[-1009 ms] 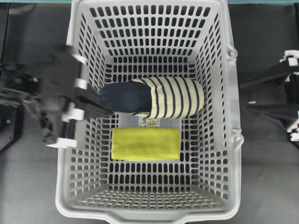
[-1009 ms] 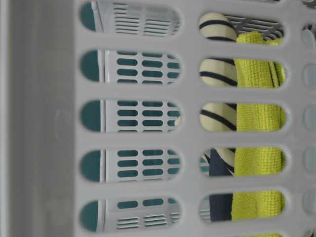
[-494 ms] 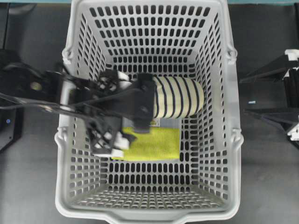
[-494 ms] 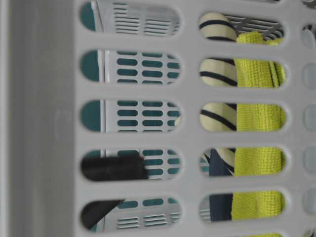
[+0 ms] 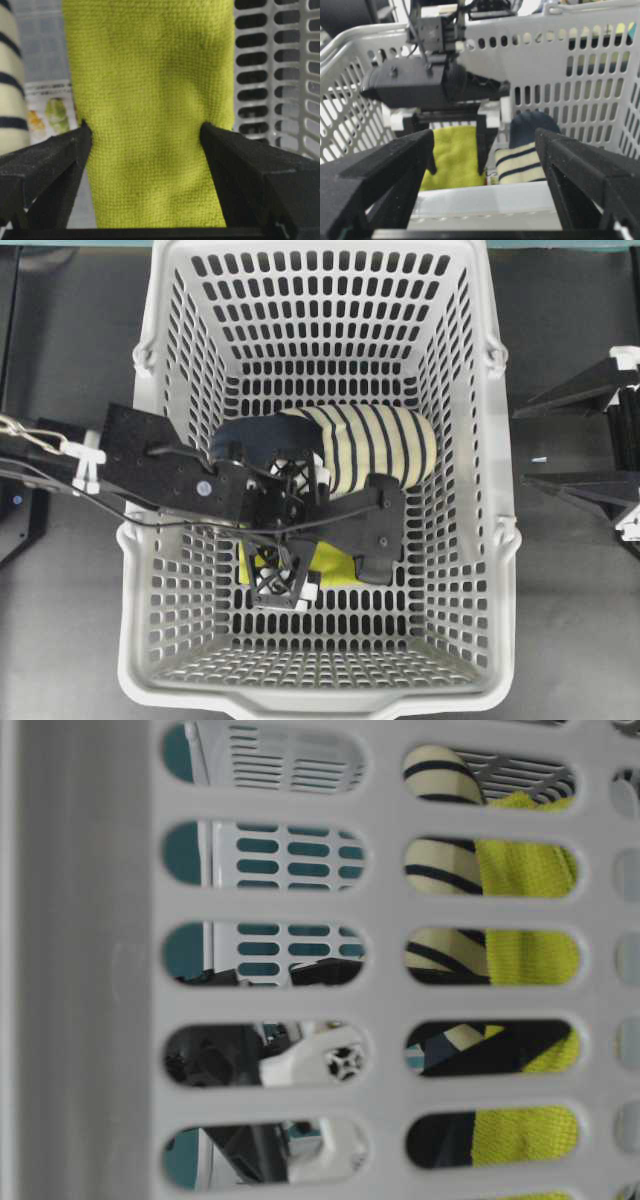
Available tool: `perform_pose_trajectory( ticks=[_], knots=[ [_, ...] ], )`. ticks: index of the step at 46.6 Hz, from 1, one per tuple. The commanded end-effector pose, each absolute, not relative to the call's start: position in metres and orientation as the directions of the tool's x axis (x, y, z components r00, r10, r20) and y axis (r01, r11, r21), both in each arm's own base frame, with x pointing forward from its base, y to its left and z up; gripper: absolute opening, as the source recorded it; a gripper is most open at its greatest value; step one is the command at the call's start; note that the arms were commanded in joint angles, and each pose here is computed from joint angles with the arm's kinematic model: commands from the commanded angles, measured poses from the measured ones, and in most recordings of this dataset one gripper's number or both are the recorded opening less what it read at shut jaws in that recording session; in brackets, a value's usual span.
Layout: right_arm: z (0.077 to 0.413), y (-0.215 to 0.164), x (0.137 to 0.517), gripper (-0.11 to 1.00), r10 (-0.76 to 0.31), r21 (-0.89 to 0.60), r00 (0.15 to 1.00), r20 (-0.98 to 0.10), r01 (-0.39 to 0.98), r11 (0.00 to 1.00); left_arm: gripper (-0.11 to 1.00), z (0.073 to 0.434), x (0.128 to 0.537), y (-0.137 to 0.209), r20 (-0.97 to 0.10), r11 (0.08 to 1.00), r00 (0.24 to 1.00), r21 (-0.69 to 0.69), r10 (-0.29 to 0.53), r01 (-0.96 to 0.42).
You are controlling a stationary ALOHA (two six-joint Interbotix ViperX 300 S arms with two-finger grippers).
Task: Pick up the yellow cloth from the shopping basket with the left arm.
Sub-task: 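Lower the left gripper onto the yellow cloth and close on it, then lift the gripped yellow cloth upward out of the basket with the left gripper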
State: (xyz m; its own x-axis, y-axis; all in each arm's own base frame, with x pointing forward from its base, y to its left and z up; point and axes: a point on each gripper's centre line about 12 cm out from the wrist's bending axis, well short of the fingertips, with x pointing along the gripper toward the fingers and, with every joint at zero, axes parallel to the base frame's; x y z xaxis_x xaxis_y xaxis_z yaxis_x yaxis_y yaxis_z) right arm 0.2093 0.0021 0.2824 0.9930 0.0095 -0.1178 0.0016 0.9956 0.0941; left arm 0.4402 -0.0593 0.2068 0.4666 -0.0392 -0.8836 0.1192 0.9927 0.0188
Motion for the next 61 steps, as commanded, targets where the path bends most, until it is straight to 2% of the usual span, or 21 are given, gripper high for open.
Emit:
perform_pose_trajectory(
  ticks=[1, 9, 14, 19, 24, 26, 32, 38, 46, 52, 61],
  knots=[
    [0.292, 0.002, 0.211, 0.78, 0.008, 0.099, 0.996, -0.092, 0.001, 0.995, 0.85, 0.203, 0.44, -0.061, -0.886, 0.992, 0.462, 0.023, -0.038, 0.126],
    [0.29, 0.002, 0.211, 0.78, 0.008, 0.099, 0.995, -0.098, 0.002, 0.995, 0.83, 0.201, 0.439, -0.061, -0.889, 0.991, 0.456, 0.025, -0.037, 0.128],
    [0.29, 0.001, 0.211, 0.78, 0.006, 0.099, 0.995, -0.098, 0.004, 0.995, 0.76, 0.201, 0.439, -0.061, -0.888, 0.99, 0.458, 0.03, -0.037, 0.138],
    [0.289, 0.001, 0.211, 0.77, 0.005, 0.099, 0.995, -0.101, 0.005, 0.995, 0.54, 0.206, 0.44, -0.061, -0.883, 0.99, 0.468, 0.031, -0.039, 0.14],
    [0.289, 0.001, 0.211, 0.77, 0.005, 0.099, 0.995, -0.098, 0.005, 0.995, 0.27, 0.222, 0.439, -0.061, -0.867, 0.989, 0.496, 0.034, -0.043, 0.144],
    [0.288, 0.001, 0.21, 0.77, 0.005, 0.099, 0.995, -0.098, 0.005, 0.995, 0.21, 0.23, 0.439, -0.061, -0.859, 0.989, 0.509, 0.034, -0.044, 0.143],
    [0.288, 0.001, 0.208, 0.77, 0.005, 0.099, 0.996, -0.092, 0.005, 0.995, 0.2, 0.274, 0.437, -0.064, -0.826, 0.989, 0.56, 0.034, -0.054, 0.146],
    [0.288, 0.001, 0.205, 0.77, 0.005, 0.099, 0.997, -0.083, 0.004, 0.995, 0.2, 0.332, 0.433, -0.066, -0.781, 0.988, 0.621, 0.036, -0.065, 0.149],
    [0.289, 0.001, 0.201, 0.76, 0.005, 0.099, 0.997, -0.072, 0.003, 0.995, 0.2, 0.399, 0.421, -0.06, -0.758, 0.986, 0.649, 0.055, -0.06, 0.155],
    [0.29, 0.001, 0.2, 0.76, 0.004, 0.099, 0.998, -0.061, 0.002, 0.995, 0.2, 0.419, 0.417, -0.052, -0.767, 0.984, 0.64, 0.076, -0.045, 0.161],
    [0.291, 0.001, 0.2, 0.75, 0.004, 0.099, 0.999, -0.041, 0.0, 0.995, 0.2, 0.416, 0.421, -0.044, -0.785, 0.986, 0.619, 0.078, -0.029, 0.145]
  ],
)
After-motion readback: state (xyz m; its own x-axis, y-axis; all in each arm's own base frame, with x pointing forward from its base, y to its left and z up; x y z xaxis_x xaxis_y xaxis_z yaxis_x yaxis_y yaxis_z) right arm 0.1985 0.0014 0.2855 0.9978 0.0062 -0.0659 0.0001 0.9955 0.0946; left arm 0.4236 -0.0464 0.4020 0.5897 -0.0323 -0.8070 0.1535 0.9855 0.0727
